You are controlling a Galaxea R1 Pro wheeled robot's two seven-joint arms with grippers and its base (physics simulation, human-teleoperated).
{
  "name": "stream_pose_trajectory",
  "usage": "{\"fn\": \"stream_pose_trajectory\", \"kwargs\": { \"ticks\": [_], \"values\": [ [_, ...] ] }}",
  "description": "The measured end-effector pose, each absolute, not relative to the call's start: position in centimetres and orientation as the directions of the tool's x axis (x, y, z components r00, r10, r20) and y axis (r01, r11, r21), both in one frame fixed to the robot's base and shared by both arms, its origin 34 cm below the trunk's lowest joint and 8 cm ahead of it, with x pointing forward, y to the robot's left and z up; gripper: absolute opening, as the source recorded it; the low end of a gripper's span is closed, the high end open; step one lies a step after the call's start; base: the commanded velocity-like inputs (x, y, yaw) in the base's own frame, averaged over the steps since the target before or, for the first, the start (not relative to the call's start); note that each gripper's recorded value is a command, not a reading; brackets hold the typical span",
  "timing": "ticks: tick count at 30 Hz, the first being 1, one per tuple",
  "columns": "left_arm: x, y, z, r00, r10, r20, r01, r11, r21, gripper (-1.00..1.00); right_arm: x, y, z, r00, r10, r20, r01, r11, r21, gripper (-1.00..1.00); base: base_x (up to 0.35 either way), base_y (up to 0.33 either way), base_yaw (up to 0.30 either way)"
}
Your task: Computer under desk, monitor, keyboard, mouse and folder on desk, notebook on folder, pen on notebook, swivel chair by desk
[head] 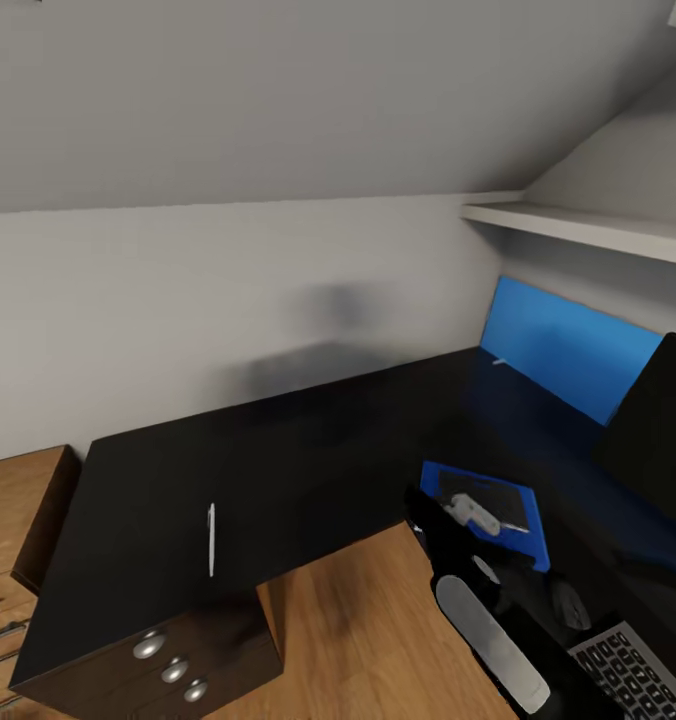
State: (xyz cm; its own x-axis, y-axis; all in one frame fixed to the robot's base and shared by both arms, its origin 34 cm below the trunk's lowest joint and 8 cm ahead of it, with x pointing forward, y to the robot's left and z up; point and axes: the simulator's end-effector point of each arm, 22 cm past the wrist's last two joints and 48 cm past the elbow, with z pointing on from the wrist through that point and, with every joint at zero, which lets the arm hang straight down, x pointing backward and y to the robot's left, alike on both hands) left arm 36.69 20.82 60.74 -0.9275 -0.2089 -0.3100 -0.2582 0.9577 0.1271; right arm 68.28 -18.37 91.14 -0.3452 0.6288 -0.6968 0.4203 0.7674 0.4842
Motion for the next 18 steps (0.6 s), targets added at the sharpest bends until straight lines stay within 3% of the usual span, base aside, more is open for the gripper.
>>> {"fn": "stream_pose_trajectory", "kwargs": {
  "ticks": [5,12,18],
  "values": [
    [37.2,21.3,60.9,-0.915,-0.213,-0.341,-0.271,0.954,0.130,1.00,68.3,-14.7,93.0,-0.324,0.532,-0.782,0.328,0.839,0.435,1.00,0.000,0.000,0.224],
    [37.4,21.4,60.9,-0.910,-0.218,-0.353,-0.279,0.952,0.130,1.00,68.4,-12.7,93.3,-0.310,0.490,-0.815,0.303,0.863,0.404,1.00,-0.001,0.001,0.230],
    [37.3,21.4,60.7,-0.910,-0.220,-0.351,-0.280,0.951,0.130,1.00,68.4,-12.5,92.8,-0.317,0.483,-0.816,0.301,0.867,0.397,1.00,-0.193,0.196,0.230]
  ]
}}
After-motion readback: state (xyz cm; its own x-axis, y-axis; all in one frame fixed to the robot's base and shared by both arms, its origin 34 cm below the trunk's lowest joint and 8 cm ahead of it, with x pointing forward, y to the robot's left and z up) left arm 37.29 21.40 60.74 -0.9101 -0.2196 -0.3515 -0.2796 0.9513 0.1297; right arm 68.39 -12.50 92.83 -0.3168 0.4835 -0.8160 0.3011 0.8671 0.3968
